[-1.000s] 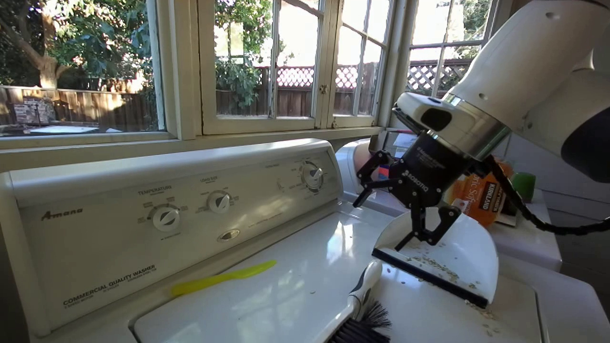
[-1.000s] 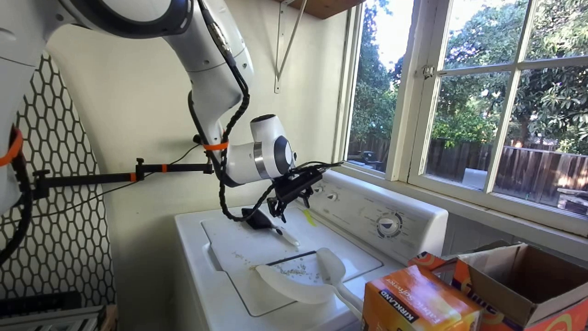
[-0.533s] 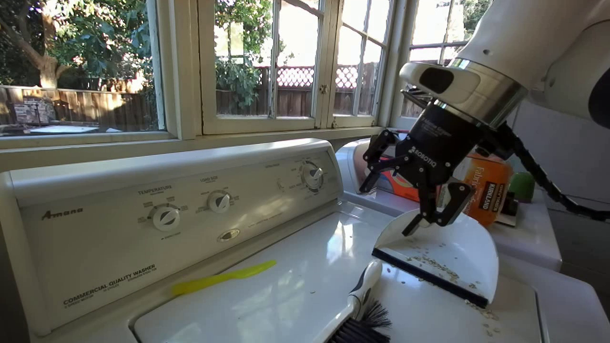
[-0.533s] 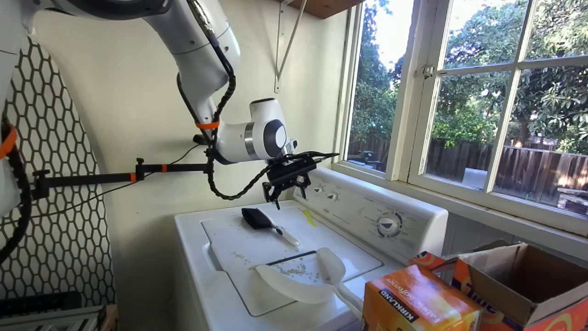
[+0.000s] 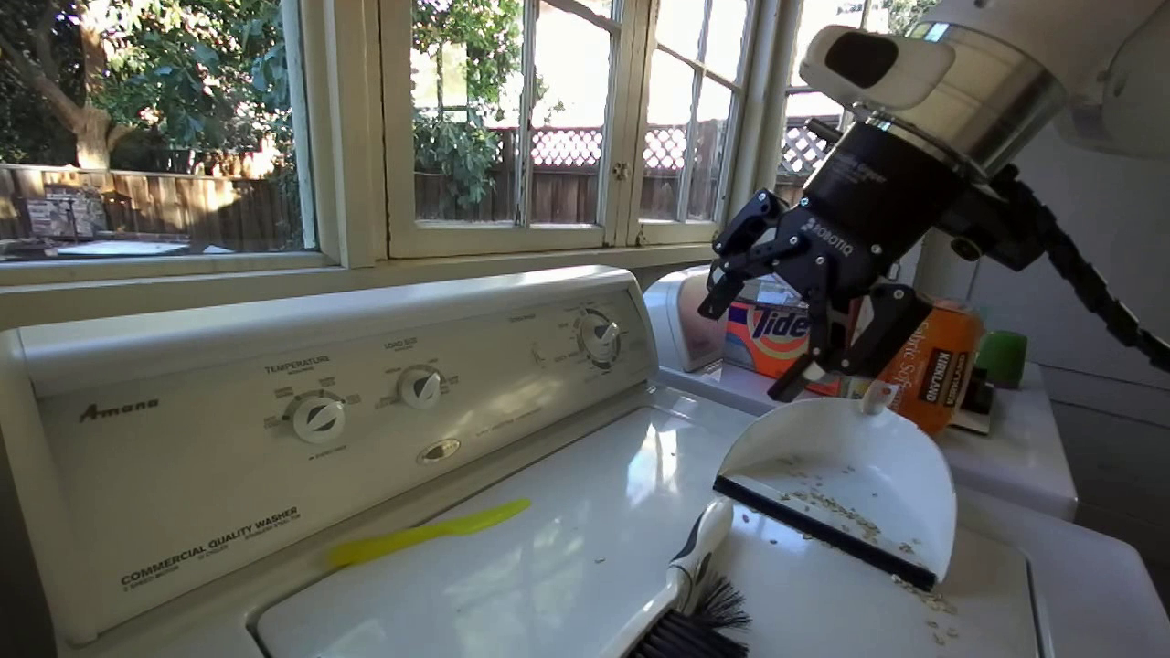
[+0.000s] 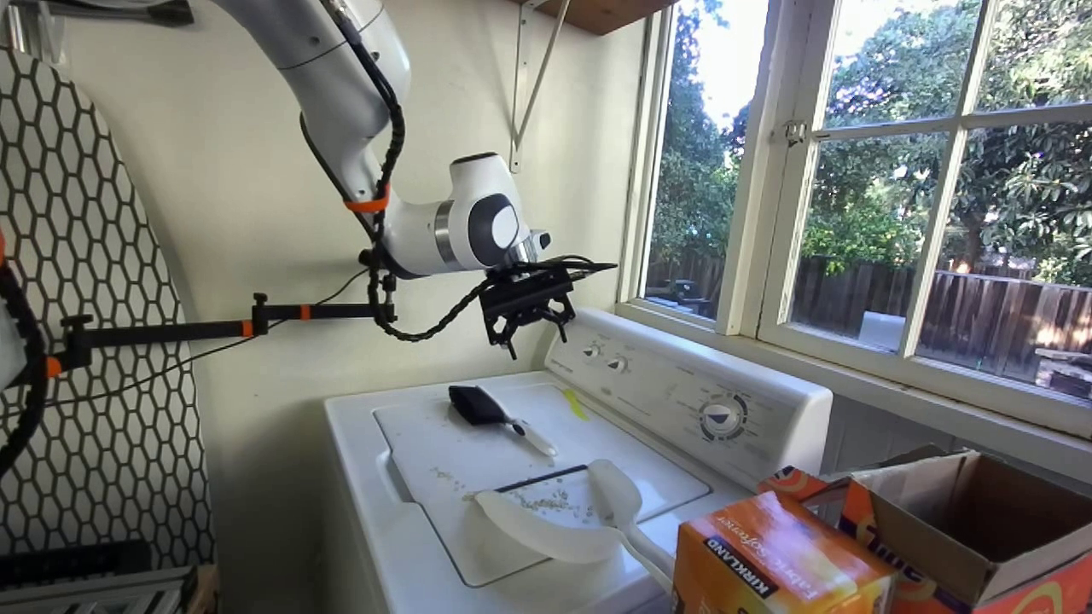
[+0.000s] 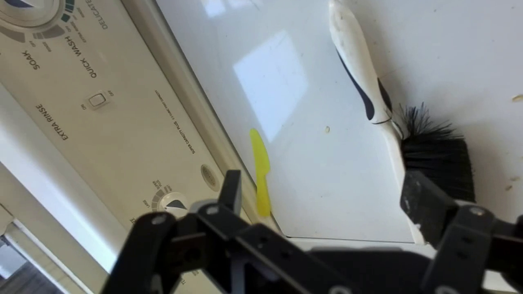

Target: Use the small broom to sweep the objects on the dustpan

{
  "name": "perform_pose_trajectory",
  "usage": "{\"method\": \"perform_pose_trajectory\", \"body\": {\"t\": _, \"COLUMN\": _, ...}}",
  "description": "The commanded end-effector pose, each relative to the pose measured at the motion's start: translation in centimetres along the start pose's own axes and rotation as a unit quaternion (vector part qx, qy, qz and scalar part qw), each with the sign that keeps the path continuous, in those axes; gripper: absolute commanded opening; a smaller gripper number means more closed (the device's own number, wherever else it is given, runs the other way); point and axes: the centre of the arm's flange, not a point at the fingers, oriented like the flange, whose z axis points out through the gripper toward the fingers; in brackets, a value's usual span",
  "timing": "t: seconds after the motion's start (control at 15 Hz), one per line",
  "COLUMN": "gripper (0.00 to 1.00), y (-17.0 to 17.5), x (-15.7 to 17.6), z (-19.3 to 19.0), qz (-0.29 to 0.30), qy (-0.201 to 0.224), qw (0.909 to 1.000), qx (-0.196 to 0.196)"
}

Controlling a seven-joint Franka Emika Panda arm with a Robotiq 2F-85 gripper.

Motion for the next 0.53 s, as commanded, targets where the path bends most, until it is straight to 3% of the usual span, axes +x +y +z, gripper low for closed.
{"method": "perform_pose_trajectory", "body": {"t": 0.0, "gripper": 1.0, "y": -0.1, "x": 0.0, "z": -0.2, "qz": 0.001, "qy": 0.0, "qw": 1.0, "qx": -0.002}}
{"method": "perform_pose_trajectory", "body": {"t": 0.13, "gripper": 1.0, "y": -0.1, "x": 0.0, "z": -0.4, "qz": 0.003, "qy": -0.001, "qw": 1.0, "qx": -0.004}}
{"method": "perform_pose_trajectory", "body": {"t": 0.47, "gripper": 1.0, "y": 2.1, "x": 0.5, "z": -0.2, "qz": 0.134, "qy": -0.047, "qw": 0.9895, "qx": 0.026}}
